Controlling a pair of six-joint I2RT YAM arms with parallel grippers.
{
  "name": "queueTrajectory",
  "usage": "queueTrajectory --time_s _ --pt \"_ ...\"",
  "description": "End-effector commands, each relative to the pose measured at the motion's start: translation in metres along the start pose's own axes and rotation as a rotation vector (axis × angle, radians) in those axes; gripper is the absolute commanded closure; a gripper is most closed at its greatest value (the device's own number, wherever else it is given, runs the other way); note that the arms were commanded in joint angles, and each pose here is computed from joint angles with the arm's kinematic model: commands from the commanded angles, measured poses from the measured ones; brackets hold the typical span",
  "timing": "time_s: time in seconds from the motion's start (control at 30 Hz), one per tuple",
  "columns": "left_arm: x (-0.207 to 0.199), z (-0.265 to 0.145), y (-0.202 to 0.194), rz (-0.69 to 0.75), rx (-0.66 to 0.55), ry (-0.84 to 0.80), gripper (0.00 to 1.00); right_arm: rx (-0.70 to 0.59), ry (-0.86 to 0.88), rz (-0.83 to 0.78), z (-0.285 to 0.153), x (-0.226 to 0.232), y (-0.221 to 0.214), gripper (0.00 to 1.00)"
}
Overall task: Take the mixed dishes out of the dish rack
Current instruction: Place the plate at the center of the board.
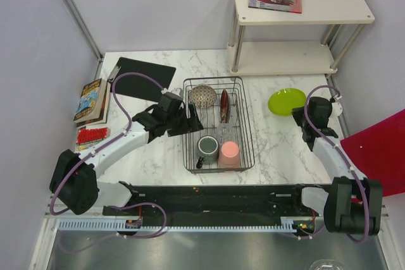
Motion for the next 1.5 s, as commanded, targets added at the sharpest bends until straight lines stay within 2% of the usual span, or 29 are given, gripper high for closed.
queueTrajectory --time_s 0.0,0.27,0.53,0.63,0.67,0.73,0.83,0.87,0.97,1.1,1.23,1.27,1.33,1.37,1.43,1.47 --pt "-0.014 -0.008 0.001 -0.023 -0.008 -0.095 0.12 -0.072 0.038 0.053 0.023 0.016 0.021 1.0" --pt "-0.014 -0.007 -0.003 -0.032 0.007 -0.105 0.12 -0.038 -0.11 -0.037 0.068 0.005 0.022 1.0" --pt "-0.012 -0.005 -0.002 -0.031 0.002 -0.097 0.12 0.101 -0.221 -0.111 0.093 -0.015 -0.003 0.98" --pt "-0.012 -0.005 -0.002 -0.031 0.001 -0.096 0.12 0.111 -0.227 -0.123 0.092 -0.019 -0.006 0.86" --pt "-0.013 -0.005 -0.001 -0.031 -0.003 -0.095 0.12 0.114 -0.227 -0.125 0.091 -0.019 -0.006 0.63" --pt "-0.012 -0.005 -0.002 -0.031 -0.003 -0.091 0.12 0.118 -0.223 -0.132 0.084 -0.017 -0.003 0.35" --pt "-0.01 -0.004 -0.001 -0.034 -0.006 -0.084 0.12 0.112 -0.224 -0.147 0.076 -0.016 -0.001 0.22" --pt "-0.012 -0.004 -0.001 -0.035 -0.005 -0.087 0.12 0.104 -0.22 -0.148 0.07 -0.016 0.001 0.15" --pt "-0.012 -0.004 -0.001 -0.036 -0.005 -0.089 0.12 0.1 -0.218 -0.149 0.057 -0.017 0.003 0.06" --pt "-0.011 -0.004 -0.001 -0.036 -0.006 -0.083 0.12 0.064 -0.174 -0.163 0.031 -0.006 0.007 0.03" --pt "-0.01 -0.006 0.0 -0.037 -0.014 -0.071 0.12 -0.054 -0.042 -0.254 -0.015 0.039 0.019 0.02" --pt "-0.009 -0.006 0.0 -0.036 -0.021 -0.065 0.12 -0.065 0.036 -0.338 -0.03 0.064 0.014 0.03" --pt "-0.007 -0.006 -0.001 -0.036 -0.023 -0.056 0.12 -0.112 0.086 -0.436 -0.047 0.09 0.013 0.04" --pt "-0.004 -0.005 -0.001 -0.038 -0.03 -0.046 0.12 -0.114 0.174 -0.493 -0.063 0.12 0.007 0.05" --pt "-0.003 -0.006 -0.002 -0.039 -0.032 -0.04 0.12 -0.102 0.169 -0.664 -0.064 0.135 -0.007 0.07" --pt "-0.002 -0.005 -0.002 -0.04 -0.029 -0.037 0.12 -0.107 0.226 -0.724 -0.078 0.159 -0.017 0.08"
Point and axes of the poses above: each gripper's point midway between its finger pads, its own z axis out along the fingers, its own x axis along the line the jaws close on, y = z × x, the point moved 6 cm from there along -z, back along the fingers, and after that the axes turned 7 degrees about -z, right-handed, at the moved point
